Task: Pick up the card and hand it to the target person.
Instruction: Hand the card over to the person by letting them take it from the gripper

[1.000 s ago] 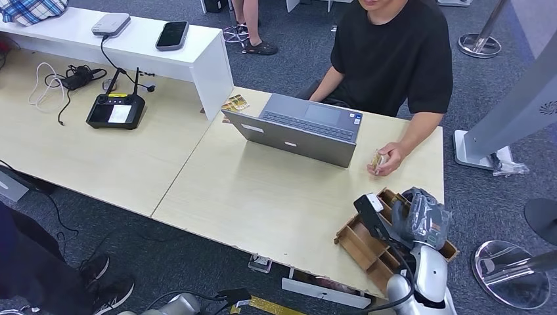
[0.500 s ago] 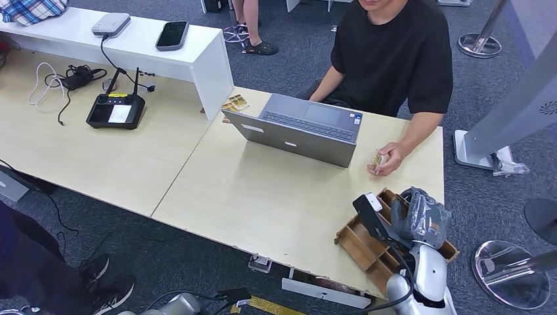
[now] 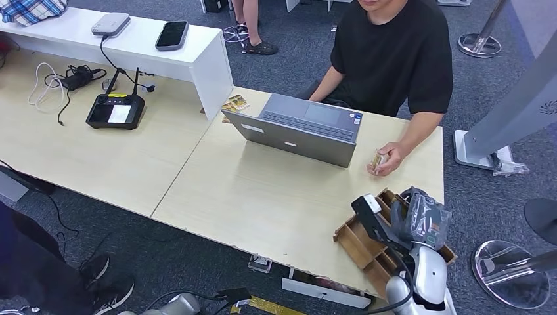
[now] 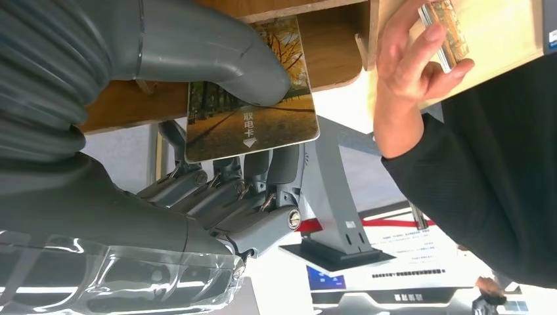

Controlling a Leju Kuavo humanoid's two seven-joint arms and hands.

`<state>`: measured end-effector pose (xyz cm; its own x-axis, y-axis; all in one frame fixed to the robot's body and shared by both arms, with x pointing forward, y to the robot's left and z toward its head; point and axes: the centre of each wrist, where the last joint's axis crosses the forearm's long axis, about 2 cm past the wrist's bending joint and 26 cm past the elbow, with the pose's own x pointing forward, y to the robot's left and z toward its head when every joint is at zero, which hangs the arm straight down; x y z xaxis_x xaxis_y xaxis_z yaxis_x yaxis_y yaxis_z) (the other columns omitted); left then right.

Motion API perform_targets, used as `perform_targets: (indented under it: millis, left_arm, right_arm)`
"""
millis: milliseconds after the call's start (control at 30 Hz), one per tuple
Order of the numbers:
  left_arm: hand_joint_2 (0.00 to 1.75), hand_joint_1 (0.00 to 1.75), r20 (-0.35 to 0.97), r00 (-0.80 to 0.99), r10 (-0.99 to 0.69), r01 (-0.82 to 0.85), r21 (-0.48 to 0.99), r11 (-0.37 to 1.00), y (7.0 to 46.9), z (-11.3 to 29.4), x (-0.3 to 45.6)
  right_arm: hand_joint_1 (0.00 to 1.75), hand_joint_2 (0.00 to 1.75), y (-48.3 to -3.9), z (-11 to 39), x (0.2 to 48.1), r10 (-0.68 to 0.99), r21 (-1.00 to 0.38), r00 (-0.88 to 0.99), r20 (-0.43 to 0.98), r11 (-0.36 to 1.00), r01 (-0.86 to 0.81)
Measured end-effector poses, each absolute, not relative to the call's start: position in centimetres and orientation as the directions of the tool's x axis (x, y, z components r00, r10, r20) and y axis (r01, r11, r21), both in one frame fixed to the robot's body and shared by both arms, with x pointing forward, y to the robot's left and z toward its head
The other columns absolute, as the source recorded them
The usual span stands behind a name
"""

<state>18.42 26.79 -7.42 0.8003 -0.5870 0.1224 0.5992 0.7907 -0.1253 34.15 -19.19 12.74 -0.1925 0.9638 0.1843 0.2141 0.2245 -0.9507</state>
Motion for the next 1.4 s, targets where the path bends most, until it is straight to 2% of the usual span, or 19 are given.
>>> perform_targets:
  millis: [667, 1200, 1400]
  left_arm:
    - [0.00, 0.00, 0.126, 0.803, -0.583, 0.596, -0.126, 0.793, 26.8, -7.4, 18.4]
    - [0.00, 0.00, 0.134, 0.818, -0.559, 0.574, -0.130, 0.809, 27.2, -7.7, 17.9]
    - [0.00, 0.00, 0.134, 0.826, -0.547, 0.562, -0.132, 0.816, 27.3, -7.8, 17.6]
  right_arm:
    - [1.47, 1.75, -19.0, 14.5, 34.8, 0.966, -0.967, -0.235, 0.105, 0.154, 0.202]
    - [1.38, 1.75, -19.0, 16.1, 36.1, 0.964, -0.970, -0.257, 0.067, 0.123, 0.211]
    - [1.44, 1.75, -18.7, 16.6, 36.3, 0.961, -0.968, -0.271, 0.060, 0.122, 0.218]
